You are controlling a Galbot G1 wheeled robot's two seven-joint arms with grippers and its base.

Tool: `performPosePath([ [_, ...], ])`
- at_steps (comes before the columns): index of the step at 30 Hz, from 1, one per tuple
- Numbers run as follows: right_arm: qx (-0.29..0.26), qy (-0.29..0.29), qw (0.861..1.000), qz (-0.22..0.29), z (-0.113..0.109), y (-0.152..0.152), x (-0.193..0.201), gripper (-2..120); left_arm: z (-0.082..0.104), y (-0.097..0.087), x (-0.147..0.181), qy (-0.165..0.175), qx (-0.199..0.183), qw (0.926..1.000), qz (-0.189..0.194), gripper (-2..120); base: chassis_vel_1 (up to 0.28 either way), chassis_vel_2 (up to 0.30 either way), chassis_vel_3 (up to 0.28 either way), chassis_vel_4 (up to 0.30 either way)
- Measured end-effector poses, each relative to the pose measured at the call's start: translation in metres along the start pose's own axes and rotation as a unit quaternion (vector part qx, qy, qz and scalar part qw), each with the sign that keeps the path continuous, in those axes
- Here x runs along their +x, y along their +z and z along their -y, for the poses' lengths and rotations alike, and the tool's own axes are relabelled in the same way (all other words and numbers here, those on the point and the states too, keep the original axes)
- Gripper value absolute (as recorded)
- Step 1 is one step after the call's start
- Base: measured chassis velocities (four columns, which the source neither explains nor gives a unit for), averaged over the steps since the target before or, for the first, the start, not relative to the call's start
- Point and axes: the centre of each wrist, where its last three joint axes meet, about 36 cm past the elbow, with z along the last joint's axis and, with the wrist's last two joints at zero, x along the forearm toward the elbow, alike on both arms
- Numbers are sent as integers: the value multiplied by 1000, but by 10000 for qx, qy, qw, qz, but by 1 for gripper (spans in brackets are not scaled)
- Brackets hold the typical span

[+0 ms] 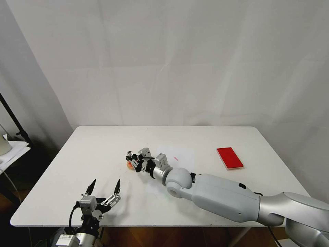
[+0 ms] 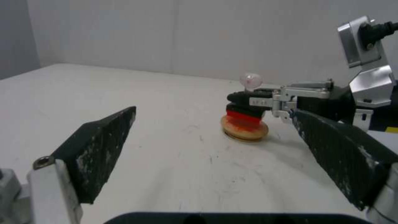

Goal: Pick up the stamp from the ink pad and place it onto another ink pad.

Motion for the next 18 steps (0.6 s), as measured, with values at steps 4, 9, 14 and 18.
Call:
performPosePath([
  [4,-23,20,10000,-35,0,6,0,10,0,0,0,0,0,10000,0,100,0,0,0,0],
  [9,-37,15,10000,-51,-1,13,1,10,0,0,0,0,0,10000,0,100,0,0,0,0],
  [14,-99,17,9999,68,-6,10,-4,29,0,0,0,0,0,10000,0,100,0,0,0,0],
  [18,-99,17,9999,72,-6,9,-4,42,0,0,0,0,0,10000,0,100,0,0,0,0],
])
